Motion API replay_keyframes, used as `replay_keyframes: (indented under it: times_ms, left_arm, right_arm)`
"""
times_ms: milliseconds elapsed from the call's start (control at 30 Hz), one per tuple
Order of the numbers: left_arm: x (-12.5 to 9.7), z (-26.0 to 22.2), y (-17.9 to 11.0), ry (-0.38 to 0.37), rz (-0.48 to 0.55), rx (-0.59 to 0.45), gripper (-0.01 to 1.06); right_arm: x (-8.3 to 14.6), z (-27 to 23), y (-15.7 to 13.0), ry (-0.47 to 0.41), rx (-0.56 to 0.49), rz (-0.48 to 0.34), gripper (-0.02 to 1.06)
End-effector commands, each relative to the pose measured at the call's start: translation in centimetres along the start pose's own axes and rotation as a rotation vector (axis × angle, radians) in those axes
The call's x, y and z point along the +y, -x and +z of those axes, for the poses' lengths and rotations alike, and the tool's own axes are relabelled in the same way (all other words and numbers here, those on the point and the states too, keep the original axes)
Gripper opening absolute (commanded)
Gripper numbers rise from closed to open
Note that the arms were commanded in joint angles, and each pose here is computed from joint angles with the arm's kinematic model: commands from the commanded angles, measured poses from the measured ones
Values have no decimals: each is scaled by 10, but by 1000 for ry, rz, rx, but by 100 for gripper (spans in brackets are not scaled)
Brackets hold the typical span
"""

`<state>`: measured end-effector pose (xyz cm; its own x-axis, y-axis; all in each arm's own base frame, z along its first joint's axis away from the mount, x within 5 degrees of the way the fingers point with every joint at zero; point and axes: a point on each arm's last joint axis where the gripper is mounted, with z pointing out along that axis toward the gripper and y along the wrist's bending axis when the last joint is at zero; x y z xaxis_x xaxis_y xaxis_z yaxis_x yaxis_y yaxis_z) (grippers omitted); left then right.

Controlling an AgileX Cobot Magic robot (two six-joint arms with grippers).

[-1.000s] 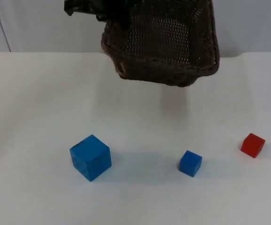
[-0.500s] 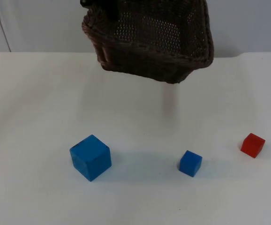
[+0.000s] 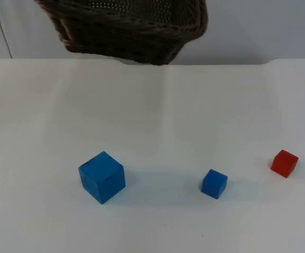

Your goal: Pick up the basket with the left hand and place the largest block into the basket with the right hand.

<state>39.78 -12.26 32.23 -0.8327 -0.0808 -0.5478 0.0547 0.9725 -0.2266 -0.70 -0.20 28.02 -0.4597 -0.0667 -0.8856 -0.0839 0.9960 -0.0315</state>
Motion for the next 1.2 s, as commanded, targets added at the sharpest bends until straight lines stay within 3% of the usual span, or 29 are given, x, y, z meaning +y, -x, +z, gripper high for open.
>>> replay_keyframes:
  times_ms: [0, 33, 133, 200, 267, 467, 667, 900, 1167]
  left_arm:
    - [14, -21, -10, -16, -43, -42, 0]
    - [14, -21, -10, -16, -43, -42, 0]
    - [45, -44, -33, 15, -106, -63, 0]
    - [49, -49, -35, 16, -119, -76, 0]
    - [67, -62, -59, 8, -152, -59, 0]
    - [86, -90, -103, -49, -202, -63, 0]
    - [106, -116, -151, -4, -253, -93, 0]
    - [109, -131, -200, 11, -266, -82, 0]
    - [102, -144, -221, -17, -252, -80, 0]
  right_arm:
    - [0, 0, 0, -3, -6, 4, 105]
    - [0, 0, 0, -3, -6, 4, 105]
    - [0, 0, 0, -3, -6, 4, 105]
    - [0, 0, 0, -3, -6, 4, 105]
    - [0, 0, 0, -3, -6, 4, 105]
    - [0, 0, 0, -3, -6, 4, 105]
    - [0, 0, 0, -3, -6, 4, 105]
    - [4, -1, 0, 40, -11, 29, 105]
    - [6, -1, 1, 64, -13, 1, 105]
